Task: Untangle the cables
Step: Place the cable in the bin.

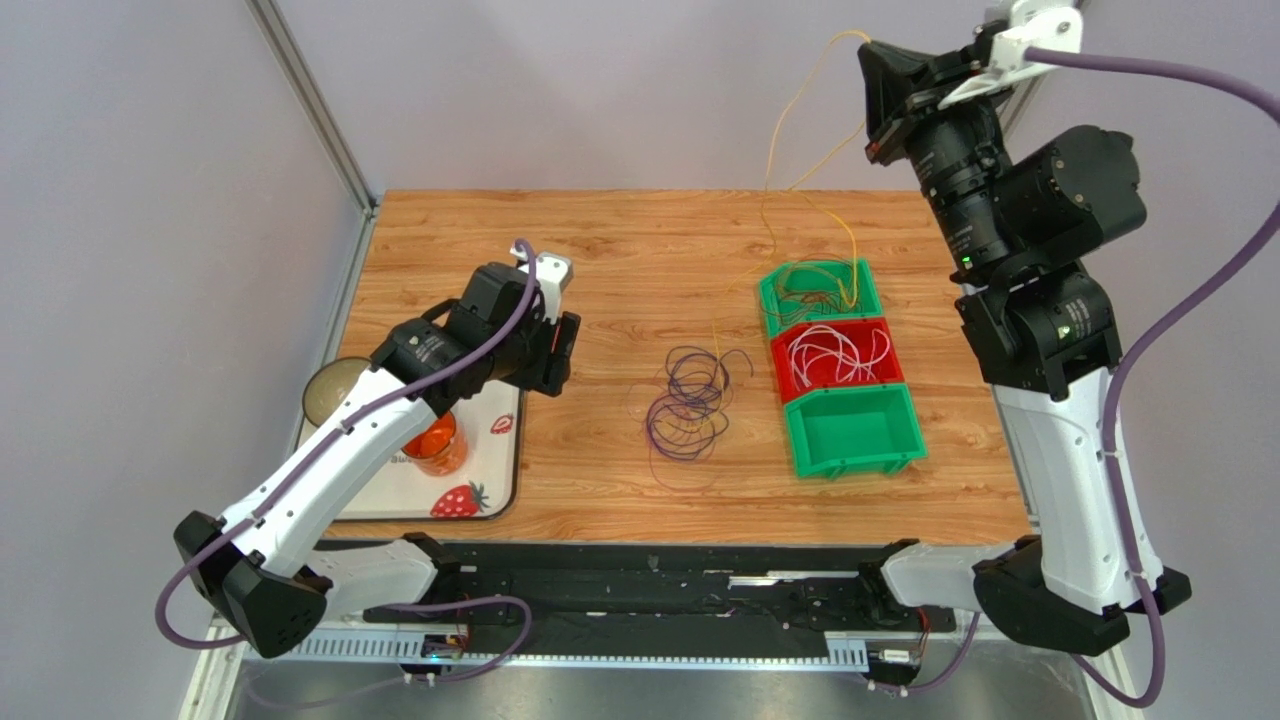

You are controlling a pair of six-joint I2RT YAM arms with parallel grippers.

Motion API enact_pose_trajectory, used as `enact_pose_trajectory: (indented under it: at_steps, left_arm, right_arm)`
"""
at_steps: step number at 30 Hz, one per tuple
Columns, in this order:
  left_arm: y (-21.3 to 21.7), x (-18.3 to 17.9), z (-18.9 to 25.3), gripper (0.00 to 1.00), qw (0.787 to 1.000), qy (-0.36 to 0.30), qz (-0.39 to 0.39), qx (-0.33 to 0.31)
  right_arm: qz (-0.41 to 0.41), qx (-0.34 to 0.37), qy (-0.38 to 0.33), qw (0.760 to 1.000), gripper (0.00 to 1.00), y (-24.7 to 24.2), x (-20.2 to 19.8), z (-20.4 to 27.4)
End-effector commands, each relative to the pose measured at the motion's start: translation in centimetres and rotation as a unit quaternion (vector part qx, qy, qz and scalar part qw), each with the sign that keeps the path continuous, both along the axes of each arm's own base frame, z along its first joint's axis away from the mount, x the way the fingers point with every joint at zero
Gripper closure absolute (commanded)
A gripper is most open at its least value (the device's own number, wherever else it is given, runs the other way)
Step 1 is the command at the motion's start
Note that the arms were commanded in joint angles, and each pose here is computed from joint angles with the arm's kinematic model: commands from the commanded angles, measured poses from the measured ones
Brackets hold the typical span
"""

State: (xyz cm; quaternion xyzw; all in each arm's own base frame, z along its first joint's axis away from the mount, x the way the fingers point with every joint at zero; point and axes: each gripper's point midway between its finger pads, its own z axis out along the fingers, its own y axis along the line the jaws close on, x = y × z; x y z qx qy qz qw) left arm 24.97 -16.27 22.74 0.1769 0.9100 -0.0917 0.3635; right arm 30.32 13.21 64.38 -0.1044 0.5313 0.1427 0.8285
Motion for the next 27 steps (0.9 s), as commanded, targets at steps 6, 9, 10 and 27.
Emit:
enact_pose_trajectory:
  at_steps: [6, 9, 10, 27]
  left_arm:
    - [-5.0, 0.1, 1.5, 0.35, 0.993, 0.030, -0.053, -0.097]
    - [-8.1, 0.3, 1.8, 0.36, 0.983, 0.047, -0.085, -0.155]
    - [-10.0, 0.5, 2.5, 0.36, 0.973, 0.039, -0.114, -0.195]
    - [-23.8, 10.2, -1.2, 0.33, 0.913, 0.033, -0.195, -0.356]
  right_arm:
    - [0.133, -0.089, 0.068, 0.985, 1.00, 4.7, -1.1, -9.4]
    - [0.205, -0.076, 0.095, 0.971, 1.00, 6.9, -2.2, -11.9]
    - [0.209, -0.072, 0.096, 0.971, 1.00, 7.1, -2.1, -12.6]
    - [0.243, -0.043, 0.070, 0.966, 1.00, 6.4, -6.2, -10.2]
